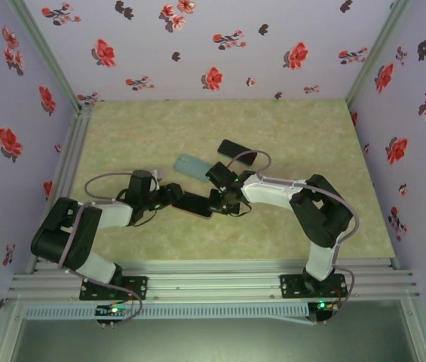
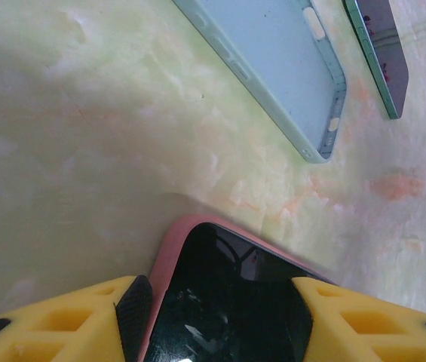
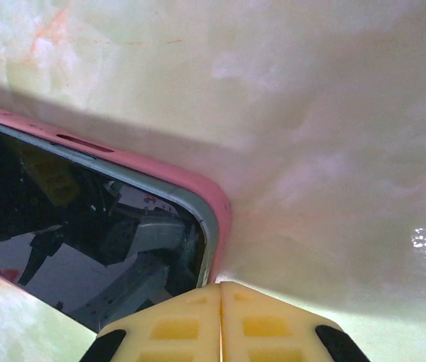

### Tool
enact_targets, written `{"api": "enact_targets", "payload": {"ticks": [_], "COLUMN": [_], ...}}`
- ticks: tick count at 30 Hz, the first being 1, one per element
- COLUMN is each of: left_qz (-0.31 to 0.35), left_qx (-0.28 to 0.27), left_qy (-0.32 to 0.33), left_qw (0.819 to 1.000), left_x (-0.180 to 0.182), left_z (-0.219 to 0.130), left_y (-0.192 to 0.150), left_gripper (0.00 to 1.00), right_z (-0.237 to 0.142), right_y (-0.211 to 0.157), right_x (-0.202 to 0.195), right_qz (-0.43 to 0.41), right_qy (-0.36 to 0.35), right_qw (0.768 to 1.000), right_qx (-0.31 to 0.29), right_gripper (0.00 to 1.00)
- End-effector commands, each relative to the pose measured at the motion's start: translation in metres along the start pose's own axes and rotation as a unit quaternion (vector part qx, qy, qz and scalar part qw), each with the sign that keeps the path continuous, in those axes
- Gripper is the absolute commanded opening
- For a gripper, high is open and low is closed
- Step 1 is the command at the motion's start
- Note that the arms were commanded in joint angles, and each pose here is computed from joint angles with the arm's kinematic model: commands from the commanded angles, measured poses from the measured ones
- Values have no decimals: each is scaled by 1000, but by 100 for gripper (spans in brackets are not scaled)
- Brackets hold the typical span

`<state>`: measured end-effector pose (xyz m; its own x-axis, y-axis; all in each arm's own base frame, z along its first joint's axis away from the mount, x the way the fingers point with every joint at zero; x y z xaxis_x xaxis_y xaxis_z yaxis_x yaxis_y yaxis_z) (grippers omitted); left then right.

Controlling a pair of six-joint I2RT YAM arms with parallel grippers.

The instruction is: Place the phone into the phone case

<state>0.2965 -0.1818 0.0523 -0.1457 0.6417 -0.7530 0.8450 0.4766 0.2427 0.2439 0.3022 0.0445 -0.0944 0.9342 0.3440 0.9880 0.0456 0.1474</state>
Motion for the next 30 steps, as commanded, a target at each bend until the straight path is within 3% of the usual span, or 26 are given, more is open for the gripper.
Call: {"api": "enact_targets", "payload": {"ticks": [1, 8, 15, 30], "left_qz": [4, 5, 6, 2], "left_qx": [3, -2, -3, -4], "left_qy": [3, 5, 5, 9], "left_qw": [1000, 1000, 1000, 1000], "left_x": [2, 3, 3, 9], "left_z": [-6, -9, -11, -12], "left_y": [-3, 0, 1, 0], "left_gripper": [55, 55, 56, 56], "right_z": [1, -14, -31, -4], "right_y": [3, 1, 0, -14], "right_x": [-7, -11, 10, 38], "right_qz": [-18, -19, -37, -54], "right_qy": [-13, -17, 7, 29], "right_qw": [999, 999, 998, 998], "right_qx": [-25, -36, -51, -18], "right_gripper": [11, 15, 0, 0]}}
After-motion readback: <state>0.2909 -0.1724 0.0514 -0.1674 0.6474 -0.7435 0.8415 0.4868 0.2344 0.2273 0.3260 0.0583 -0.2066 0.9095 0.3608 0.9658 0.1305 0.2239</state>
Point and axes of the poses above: each hand's point on the last joint's axis, 136 mm out from that joint toward the fingers, its own z axis out along the fingers, its own x axis along the line the jaws close on, y = z × x, the point moved 2 cm from there along -z, back along the fingers, and after that the axes turned 10 degrees about -z, right-handed, at the moved point
